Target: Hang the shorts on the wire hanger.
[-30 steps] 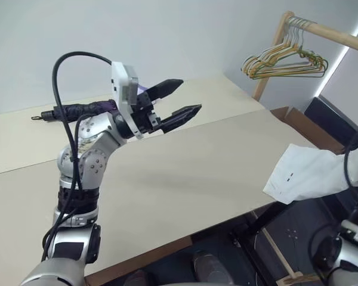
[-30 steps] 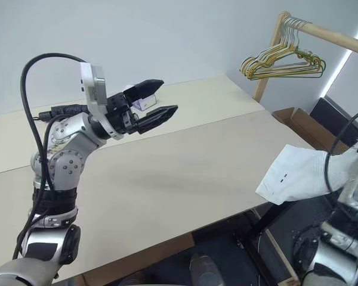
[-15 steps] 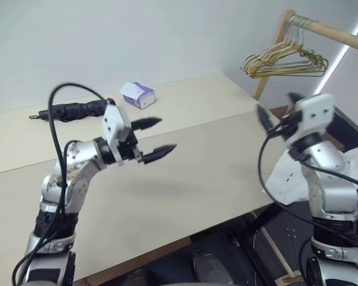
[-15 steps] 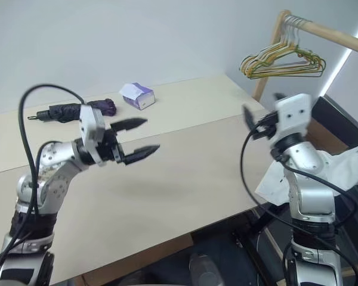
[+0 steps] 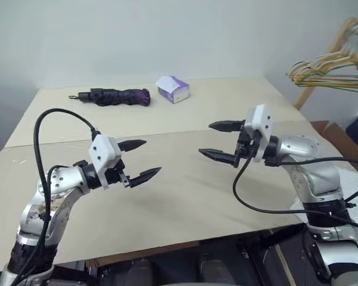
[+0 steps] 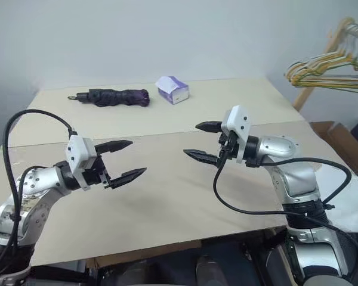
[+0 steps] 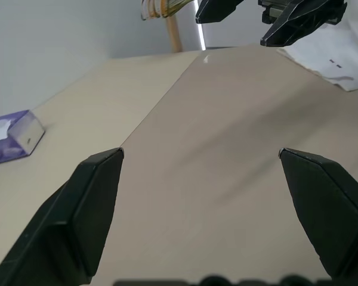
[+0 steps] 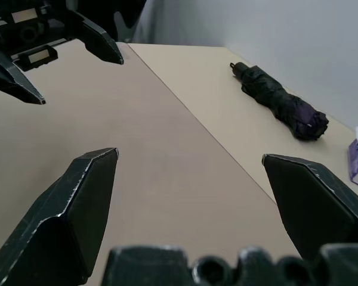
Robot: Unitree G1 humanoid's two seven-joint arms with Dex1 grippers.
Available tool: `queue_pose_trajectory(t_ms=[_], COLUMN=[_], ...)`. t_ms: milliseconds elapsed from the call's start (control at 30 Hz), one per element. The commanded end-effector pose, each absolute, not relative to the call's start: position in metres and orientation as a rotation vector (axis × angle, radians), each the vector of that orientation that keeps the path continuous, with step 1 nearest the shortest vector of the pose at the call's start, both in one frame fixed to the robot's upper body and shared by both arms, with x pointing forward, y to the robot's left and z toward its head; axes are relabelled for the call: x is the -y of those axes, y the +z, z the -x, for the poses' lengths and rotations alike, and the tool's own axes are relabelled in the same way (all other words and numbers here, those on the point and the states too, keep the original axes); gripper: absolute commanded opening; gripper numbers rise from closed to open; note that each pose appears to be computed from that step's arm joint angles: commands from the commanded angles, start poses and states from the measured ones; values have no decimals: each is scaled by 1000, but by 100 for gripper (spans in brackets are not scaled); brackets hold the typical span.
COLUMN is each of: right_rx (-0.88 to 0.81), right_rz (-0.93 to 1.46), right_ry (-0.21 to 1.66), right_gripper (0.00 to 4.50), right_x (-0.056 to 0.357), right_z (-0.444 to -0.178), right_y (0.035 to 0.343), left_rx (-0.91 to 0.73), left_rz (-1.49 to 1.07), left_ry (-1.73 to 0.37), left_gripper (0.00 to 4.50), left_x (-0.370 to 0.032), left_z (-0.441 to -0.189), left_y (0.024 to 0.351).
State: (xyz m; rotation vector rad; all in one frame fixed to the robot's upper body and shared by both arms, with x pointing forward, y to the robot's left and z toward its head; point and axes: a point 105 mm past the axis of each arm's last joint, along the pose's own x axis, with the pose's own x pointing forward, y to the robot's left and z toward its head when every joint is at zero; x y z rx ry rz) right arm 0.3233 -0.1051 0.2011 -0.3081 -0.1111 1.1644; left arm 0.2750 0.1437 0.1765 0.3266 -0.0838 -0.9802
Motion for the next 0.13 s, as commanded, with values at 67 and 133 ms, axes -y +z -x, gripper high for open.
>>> queue_pose_trajectory(t_ms=[67,133], right_rx=[157,152], right_rz=[356,362], right_ry=[1184,1180], right_gripper=[449,449], right_x=[102,103], right_z=[-321,-320], right_y=[210,207], left_rx=[135,145], left_rz=[-369,-376], left_ry=[-974,-973], left_gripper=[450,450], left_x=[-145,-145], left_z=[-270,-270], left_y=[192,193])
